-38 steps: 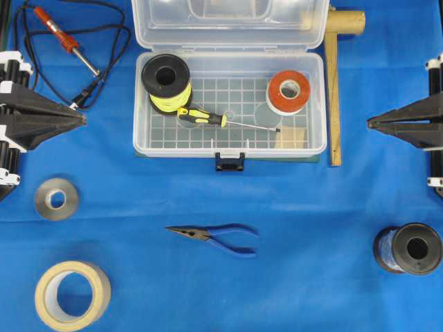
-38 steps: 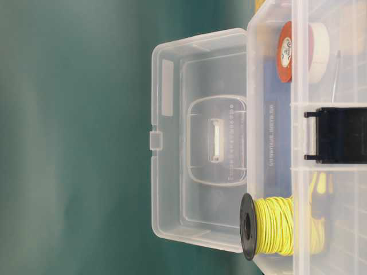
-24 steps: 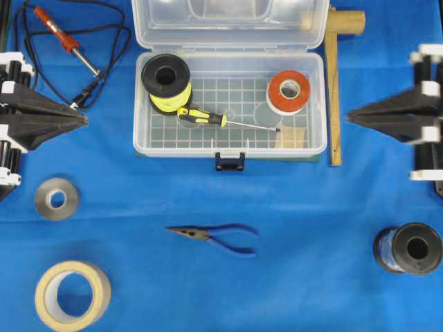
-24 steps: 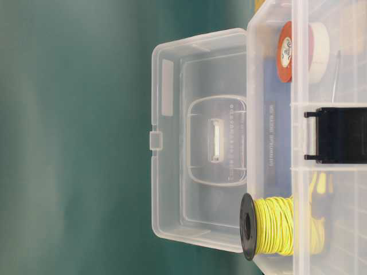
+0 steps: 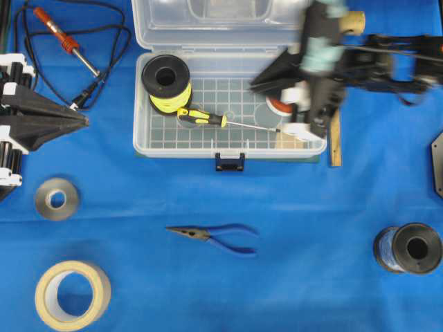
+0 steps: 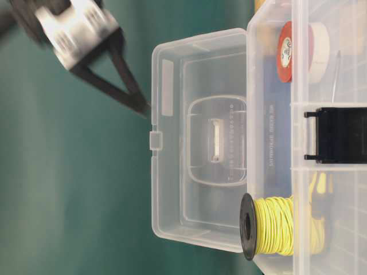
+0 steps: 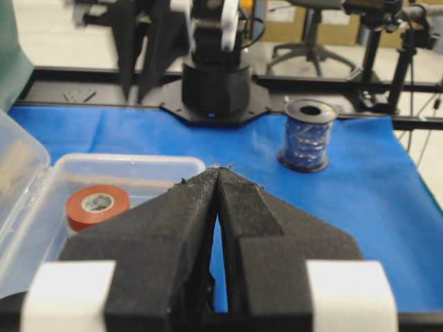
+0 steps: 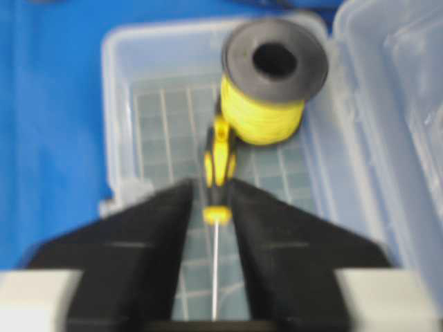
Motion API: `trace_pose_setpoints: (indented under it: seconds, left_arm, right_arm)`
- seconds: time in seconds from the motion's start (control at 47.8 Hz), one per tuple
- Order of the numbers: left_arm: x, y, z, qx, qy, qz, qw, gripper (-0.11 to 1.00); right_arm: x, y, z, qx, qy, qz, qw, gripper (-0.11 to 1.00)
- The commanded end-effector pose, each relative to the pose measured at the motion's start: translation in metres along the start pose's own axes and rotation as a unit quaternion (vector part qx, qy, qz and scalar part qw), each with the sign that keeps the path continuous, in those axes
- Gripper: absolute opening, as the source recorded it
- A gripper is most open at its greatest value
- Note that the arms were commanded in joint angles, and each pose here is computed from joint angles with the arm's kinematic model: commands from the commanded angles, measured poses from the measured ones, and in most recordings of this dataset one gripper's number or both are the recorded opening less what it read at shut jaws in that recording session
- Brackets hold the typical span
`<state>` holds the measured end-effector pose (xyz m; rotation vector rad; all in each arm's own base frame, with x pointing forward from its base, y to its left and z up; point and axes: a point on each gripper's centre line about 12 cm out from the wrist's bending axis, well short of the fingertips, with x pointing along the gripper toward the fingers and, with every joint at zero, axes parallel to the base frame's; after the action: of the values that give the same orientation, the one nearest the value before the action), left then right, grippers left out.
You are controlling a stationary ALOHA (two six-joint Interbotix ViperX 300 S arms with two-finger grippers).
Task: Pick the screwdriver from the toolbox among several items.
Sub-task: 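Move the right gripper into the toolbox and close on the yellow-black screwdriver handle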
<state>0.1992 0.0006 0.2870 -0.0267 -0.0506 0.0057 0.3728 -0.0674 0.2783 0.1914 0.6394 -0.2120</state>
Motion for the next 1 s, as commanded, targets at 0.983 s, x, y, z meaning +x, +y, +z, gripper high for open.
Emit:
trace_pose_setpoints:
  seconds: [0.983]
  left_arm:
    - [0.003, 0.000, 0.008, 0.001, -0.013, -0.001, 0.9999, 0.00]
  right_arm:
    - [0.174, -0.026, -0.055, 0.005, 0.226, -0.037, 0.9735, 0.62]
